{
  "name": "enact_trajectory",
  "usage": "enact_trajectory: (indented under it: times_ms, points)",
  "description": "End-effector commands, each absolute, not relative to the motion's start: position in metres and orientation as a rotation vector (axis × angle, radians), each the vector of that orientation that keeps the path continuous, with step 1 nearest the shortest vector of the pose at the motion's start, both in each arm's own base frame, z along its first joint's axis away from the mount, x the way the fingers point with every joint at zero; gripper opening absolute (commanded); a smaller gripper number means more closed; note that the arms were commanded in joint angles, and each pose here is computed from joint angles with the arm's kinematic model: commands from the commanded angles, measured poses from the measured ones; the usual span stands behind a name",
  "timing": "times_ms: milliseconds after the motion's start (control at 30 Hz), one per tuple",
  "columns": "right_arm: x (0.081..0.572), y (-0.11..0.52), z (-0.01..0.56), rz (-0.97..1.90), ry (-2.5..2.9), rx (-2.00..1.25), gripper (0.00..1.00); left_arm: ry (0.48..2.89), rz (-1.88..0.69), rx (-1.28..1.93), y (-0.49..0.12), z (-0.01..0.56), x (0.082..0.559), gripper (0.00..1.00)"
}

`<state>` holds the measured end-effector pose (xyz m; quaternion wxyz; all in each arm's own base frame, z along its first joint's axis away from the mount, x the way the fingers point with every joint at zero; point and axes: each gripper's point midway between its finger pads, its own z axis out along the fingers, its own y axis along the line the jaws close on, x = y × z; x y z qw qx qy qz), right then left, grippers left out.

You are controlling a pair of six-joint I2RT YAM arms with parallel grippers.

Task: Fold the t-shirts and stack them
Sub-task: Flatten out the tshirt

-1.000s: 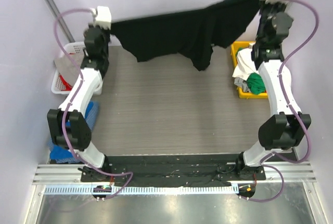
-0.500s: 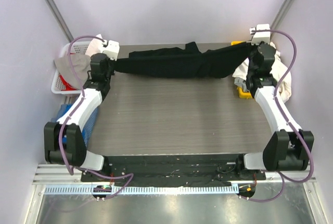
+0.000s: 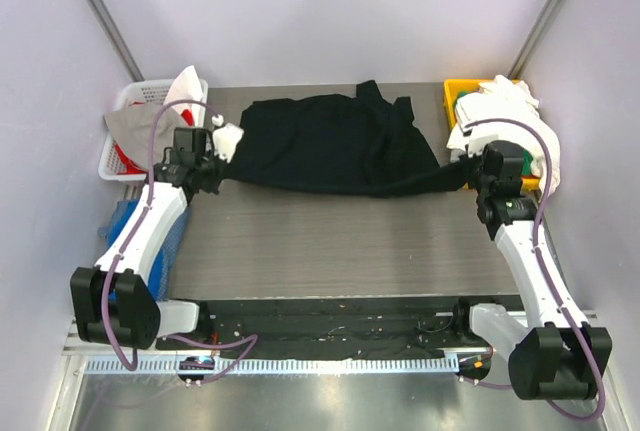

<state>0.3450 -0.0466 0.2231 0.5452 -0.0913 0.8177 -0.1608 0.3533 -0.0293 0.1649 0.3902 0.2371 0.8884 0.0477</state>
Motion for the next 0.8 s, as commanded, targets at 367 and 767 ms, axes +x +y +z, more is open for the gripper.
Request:
enact_trajectory:
  times_ms: [367, 767]
  points:
    - [0.247, -0.023, 0.141, -0.239, 2.305, -0.692, 0.01, 2.688, -0.035, 1.028, -0.021, 0.110, 0.213, 0.00]
    - [0.169, -0.017, 0.117, -0.135, 2.473, -0.991, 0.01, 2.830, 0.021, 1.146, -0.001, 0.100, 0.171, 0.00]
